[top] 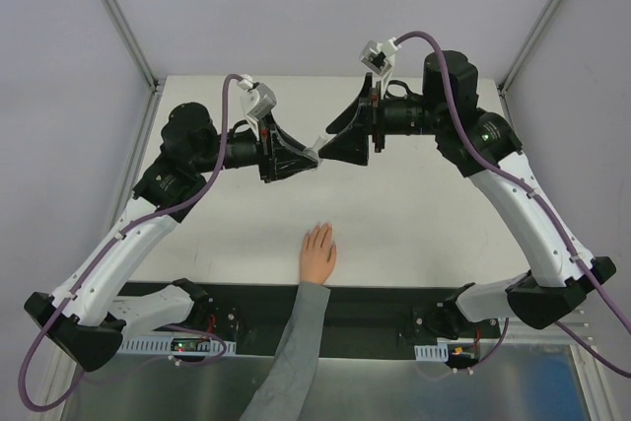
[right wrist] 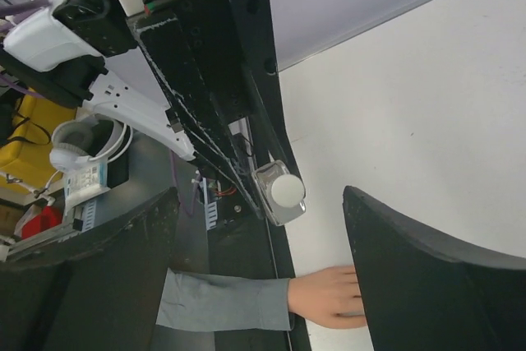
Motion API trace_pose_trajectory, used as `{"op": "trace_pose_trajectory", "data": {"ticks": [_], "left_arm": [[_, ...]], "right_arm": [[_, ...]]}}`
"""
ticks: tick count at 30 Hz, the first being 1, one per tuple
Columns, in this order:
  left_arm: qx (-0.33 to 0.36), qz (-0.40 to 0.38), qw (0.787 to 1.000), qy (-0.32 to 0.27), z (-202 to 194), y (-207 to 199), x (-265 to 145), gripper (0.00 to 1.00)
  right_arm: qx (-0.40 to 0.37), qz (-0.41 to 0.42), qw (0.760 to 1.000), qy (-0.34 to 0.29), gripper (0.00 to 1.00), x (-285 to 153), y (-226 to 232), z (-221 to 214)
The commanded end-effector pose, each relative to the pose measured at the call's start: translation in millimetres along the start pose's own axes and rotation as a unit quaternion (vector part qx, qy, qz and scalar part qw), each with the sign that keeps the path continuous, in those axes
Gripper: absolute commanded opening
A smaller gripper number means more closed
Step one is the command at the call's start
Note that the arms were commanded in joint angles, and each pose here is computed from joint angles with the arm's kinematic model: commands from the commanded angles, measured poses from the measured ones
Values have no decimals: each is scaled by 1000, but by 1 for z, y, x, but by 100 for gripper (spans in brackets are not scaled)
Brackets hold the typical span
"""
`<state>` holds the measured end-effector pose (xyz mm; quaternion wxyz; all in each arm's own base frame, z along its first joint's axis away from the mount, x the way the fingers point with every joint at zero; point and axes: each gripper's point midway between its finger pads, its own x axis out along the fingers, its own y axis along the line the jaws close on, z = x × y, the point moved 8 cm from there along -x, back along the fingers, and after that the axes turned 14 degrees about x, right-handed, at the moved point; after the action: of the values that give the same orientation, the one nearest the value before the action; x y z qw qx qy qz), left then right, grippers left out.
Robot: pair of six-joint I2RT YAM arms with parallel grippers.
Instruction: Paint the nails
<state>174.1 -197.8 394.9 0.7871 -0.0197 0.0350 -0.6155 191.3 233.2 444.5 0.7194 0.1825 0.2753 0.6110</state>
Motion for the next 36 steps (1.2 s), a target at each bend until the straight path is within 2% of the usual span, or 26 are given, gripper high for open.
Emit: {"op": "trace_pose_trajectory", "data": {"ticks": [1, 5, 15, 19, 21, 22, 24, 27, 29, 30, 31, 32, 33, 34, 36], "left_arm": [[14, -59, 997, -37, 25, -14, -4, 0], [3, -72, 997, -39, 26, -16, -4, 0], [11, -59, 997, -52, 31, -13, -2, 0], [16, -40, 997, -57, 33, -9, -1, 0], [22, -4, 998, -61, 32, -1, 1, 0], [25, 16, 998, -63, 31, 4, 1, 0], [42, 69, 995, -65, 28, 19, 5, 0], [68, 123, 987, -71, 28, 39, 11, 0], [98, 157, 980, -72, 29, 55, 18, 0], [114, 171, 976, -72, 30, 60, 23, 0], [150, 216, 963, -59, 30, 72, 26, 0], [163, 229, 959, -49, 32, 80, 37, 0], [181, 231, 955, -40, 32, 80, 48, 0], [199, 248, 948, -28, 32, 86, 54, 0], [194, 258, 946, -27, 35, 91, 64, 0]], "right_arm": [[-18, 46, 999, -20, 81, 2, 9, 11], [-15, 41, 999, -23, 69, 6, 6, 15], [14, 54, 998, -4, 50, 10, 3, 9], [30, 59, 998, 0, 27, 11, 3, 8], [40, 59, 997, 3, 22, 12, 2, 5], [42, 54, 998, -3, 12, 12, 2, 5], [53, 48, 997, -10, 2, 15, 0, 2], [81, -4, 996, -42, 1, 18, -9, -1], [107, -84, 986, -94, 1, 19, -13, 6], [140, -156, 974, -81, 1, 17, -17, -5], [151, -321, 924, -142, 1, 16, -42, 1], [139, -360, 907, -170, 1, 13, -12, 14], [157, -433, 877, -140, 1, 3, -15, 3], [173, -470, 855, -134, 1, 17, -29, 2], [184, -469, 853, -135, 1, 19, -26, 8]]}}
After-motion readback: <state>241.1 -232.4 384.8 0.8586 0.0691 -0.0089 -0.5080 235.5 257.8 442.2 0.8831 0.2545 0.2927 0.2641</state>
